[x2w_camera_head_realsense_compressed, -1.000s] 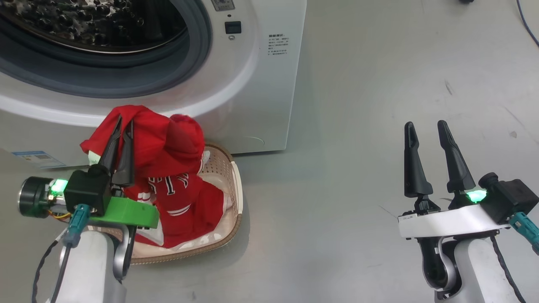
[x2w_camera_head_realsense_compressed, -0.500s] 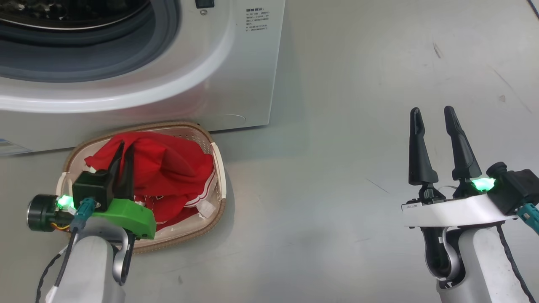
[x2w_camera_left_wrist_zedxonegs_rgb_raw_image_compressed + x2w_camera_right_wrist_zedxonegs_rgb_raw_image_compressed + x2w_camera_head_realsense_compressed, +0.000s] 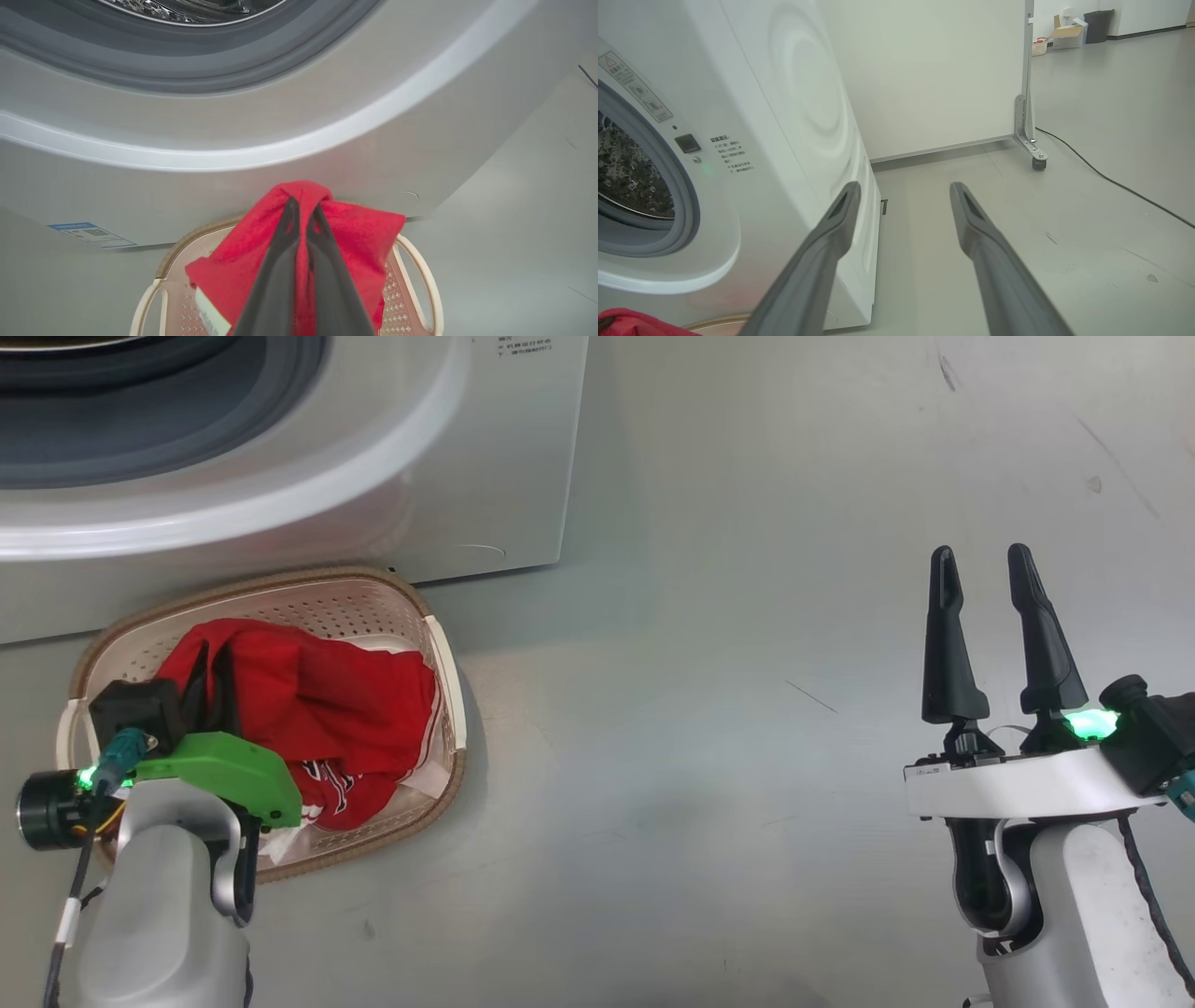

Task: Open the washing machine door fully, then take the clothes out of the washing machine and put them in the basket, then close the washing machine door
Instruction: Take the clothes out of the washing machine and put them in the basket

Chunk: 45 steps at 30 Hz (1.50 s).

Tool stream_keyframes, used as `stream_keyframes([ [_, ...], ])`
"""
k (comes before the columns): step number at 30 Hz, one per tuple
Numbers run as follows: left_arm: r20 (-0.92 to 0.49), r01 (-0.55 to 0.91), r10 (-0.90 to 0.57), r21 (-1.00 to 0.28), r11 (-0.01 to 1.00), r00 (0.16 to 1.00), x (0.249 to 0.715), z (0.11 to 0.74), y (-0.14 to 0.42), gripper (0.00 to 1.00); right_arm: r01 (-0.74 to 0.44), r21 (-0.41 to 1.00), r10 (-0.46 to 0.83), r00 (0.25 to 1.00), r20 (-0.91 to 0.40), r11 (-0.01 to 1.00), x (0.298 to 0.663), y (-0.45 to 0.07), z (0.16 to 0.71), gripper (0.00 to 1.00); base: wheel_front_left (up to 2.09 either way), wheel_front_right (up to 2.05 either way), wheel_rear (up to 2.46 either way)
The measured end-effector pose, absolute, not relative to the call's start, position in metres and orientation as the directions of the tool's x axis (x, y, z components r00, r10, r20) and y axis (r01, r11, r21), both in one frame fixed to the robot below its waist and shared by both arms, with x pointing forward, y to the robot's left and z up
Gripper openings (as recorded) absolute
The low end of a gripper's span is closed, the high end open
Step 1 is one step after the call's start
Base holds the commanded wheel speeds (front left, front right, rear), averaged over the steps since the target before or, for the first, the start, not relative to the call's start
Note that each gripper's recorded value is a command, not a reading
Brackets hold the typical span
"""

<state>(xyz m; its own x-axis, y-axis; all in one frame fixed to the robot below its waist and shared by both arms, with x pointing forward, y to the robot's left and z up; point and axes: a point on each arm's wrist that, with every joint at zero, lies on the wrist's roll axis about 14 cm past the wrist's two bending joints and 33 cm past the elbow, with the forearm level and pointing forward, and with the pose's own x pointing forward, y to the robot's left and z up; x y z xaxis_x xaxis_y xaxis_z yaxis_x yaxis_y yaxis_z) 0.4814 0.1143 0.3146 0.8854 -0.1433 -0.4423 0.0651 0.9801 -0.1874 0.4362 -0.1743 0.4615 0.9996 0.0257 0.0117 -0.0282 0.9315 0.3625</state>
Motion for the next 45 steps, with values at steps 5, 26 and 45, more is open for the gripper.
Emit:
stream_keyframes([
  [5,-0.499,0.041,-0.13,-0.186,0.982,0.857,0.481,0.293,0.115,0.0,-0.016,0.347,0.019,1.0,-0.004,0.938,0.439,-0.178,0.455,1.0,0.0,0.0,0.0],
  [26,-0.617,-0.05,-0.033,-0.116,0.992,0.786,0.486,0.252,0.146,0.0,-0.021,0.312,0.031,0.999,-0.029,0.95,0.447,-0.177,0.441,1.0,0.0,0.0,0.0],
  [45,-0.666,-0.061,-0.014,-0.088,0.994,0.746,0.485,0.236,0.149,1.0,-0.021,0.308,0.035,0.999,-0.039,0.951,0.448,-0.176,0.437,1.0,0.0,0.0,0.0],
])
